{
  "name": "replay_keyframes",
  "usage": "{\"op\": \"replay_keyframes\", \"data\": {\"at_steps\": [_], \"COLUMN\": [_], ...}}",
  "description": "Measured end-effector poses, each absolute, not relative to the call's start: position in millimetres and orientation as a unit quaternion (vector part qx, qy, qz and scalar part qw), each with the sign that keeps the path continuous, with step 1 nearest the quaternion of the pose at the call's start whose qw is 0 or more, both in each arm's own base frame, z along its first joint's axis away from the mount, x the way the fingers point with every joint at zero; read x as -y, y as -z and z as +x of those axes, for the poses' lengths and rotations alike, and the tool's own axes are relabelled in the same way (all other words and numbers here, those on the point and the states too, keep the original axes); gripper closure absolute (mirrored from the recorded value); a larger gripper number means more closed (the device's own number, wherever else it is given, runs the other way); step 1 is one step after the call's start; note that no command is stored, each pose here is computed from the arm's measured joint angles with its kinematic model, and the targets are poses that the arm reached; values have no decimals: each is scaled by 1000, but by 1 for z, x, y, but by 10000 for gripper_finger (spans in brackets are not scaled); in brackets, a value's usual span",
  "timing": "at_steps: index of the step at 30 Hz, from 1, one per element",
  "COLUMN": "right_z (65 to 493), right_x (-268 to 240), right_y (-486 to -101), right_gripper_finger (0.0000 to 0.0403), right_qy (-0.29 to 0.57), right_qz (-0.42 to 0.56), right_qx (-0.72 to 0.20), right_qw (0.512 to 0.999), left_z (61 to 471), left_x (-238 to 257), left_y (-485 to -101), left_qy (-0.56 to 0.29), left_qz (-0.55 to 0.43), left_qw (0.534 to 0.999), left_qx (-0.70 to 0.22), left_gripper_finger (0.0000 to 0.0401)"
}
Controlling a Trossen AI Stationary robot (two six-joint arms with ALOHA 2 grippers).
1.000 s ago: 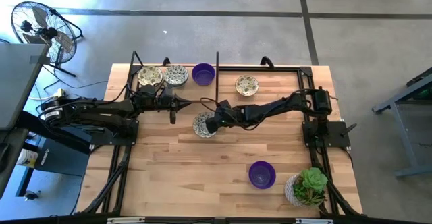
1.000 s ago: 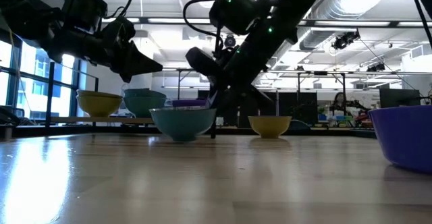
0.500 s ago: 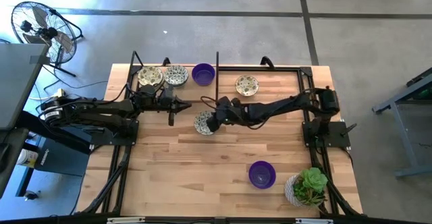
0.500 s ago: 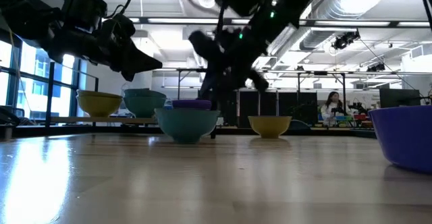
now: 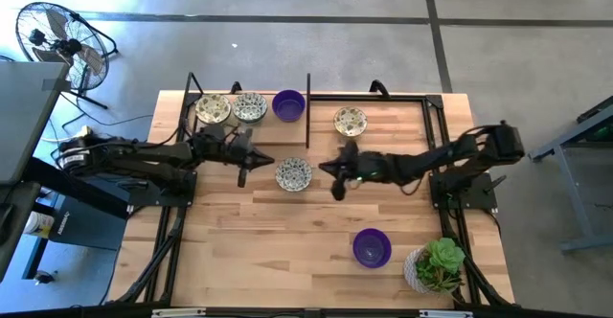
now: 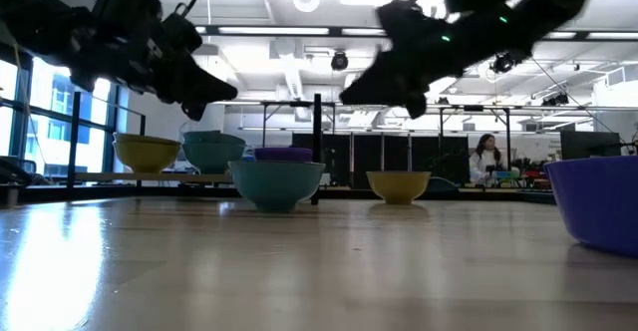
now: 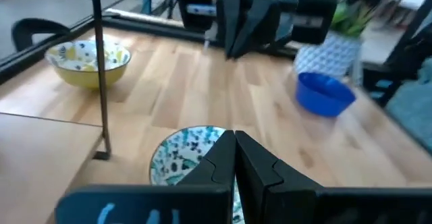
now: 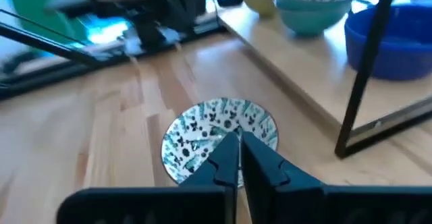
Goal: Pick & Place Mini bowls
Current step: Stack the light blue bowl on top of the other light blue bowls on the shelf
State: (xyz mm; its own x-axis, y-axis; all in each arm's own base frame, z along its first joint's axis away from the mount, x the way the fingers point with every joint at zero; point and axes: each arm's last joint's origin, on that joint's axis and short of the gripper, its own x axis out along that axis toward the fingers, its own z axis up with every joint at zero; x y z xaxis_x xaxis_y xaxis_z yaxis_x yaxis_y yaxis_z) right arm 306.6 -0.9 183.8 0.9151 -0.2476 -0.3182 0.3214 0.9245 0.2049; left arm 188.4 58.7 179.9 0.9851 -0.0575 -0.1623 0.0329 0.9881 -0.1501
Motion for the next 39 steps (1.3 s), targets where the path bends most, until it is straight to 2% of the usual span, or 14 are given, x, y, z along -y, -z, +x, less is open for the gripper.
{"op": "replay_keyframes", "data": {"at_steps": [6, 15, 19, 29, 39], "right_z": [259, 218, 213, 212, 212], "right_x": [15, 22, 22, 22, 22], "right_y": [-172, -159, -155, -155, -155], "right_gripper_finger": [397, 401, 399, 399, 399], "right_qy": [104, 127, 138, 137, 130], "right_qz": [106, 85, 83, 77, 75], "right_qx": [-64, -20, -22, -21, -23], "right_qw": [987, 988, 987, 987, 988], "left_z": [208, 221, 227, 263, 309], "left_x": [-46, -25, -15, 14, 20], "left_y": [-198, -232, -235, -224, -216], "left_qy": [-5, -42, -70, -49, -41], "left_qz": [-12, 26, 20, 43, 54], "left_qw": [989, 959, 941, 916, 874], "left_qx": [-148, -278, -330, -397, -482], "left_gripper_finger": [401, 395, 373, 292, 268]}}
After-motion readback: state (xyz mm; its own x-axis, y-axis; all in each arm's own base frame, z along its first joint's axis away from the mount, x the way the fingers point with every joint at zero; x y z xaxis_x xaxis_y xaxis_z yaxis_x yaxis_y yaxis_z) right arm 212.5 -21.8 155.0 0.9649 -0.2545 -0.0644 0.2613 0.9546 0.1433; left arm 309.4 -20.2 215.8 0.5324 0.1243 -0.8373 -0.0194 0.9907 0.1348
